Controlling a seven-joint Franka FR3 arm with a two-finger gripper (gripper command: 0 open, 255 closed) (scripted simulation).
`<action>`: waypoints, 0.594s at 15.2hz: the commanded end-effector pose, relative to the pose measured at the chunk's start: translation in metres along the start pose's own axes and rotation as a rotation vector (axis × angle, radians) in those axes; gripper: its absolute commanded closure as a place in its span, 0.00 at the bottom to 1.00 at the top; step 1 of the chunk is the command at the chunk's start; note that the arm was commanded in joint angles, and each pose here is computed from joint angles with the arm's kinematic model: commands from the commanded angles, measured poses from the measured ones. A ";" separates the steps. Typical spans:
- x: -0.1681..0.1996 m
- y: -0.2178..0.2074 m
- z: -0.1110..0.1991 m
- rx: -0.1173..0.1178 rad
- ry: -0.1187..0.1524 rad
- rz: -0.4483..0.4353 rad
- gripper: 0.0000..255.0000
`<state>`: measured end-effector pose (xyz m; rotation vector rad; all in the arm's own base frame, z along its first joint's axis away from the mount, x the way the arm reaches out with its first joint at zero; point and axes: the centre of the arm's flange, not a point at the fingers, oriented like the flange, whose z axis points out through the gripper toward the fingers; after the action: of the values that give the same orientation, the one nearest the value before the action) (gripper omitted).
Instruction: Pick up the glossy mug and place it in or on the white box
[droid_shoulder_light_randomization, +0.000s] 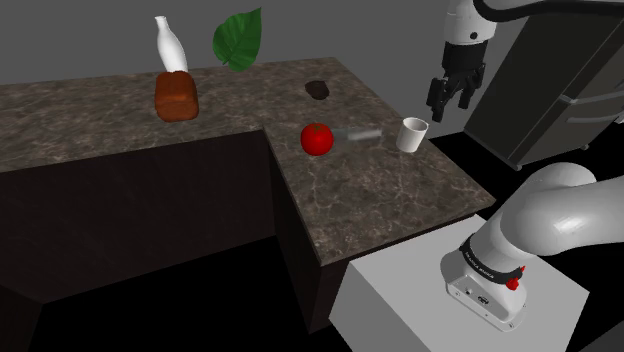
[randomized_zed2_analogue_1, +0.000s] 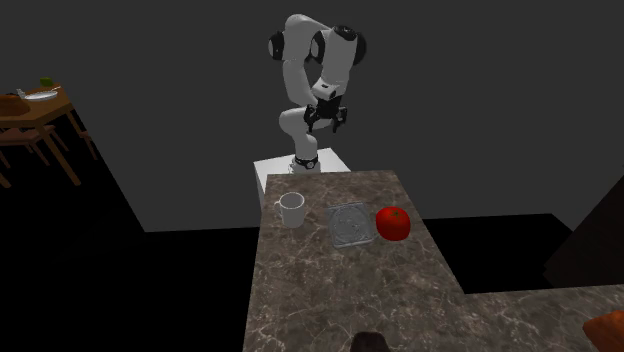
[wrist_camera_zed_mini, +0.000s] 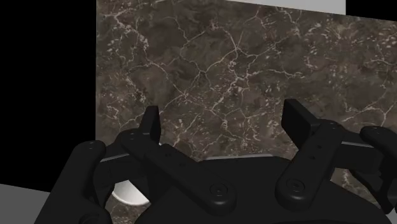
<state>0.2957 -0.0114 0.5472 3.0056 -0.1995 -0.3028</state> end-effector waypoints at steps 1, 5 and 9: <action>0.000 0.000 0.000 0.000 0.000 0.000 0.00; 0.035 0.021 0.030 0.016 0.029 0.006 0.00; 0.070 0.042 0.060 0.033 0.058 0.011 0.00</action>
<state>0.3415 -0.0608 0.4894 3.0359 -0.2165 -0.2308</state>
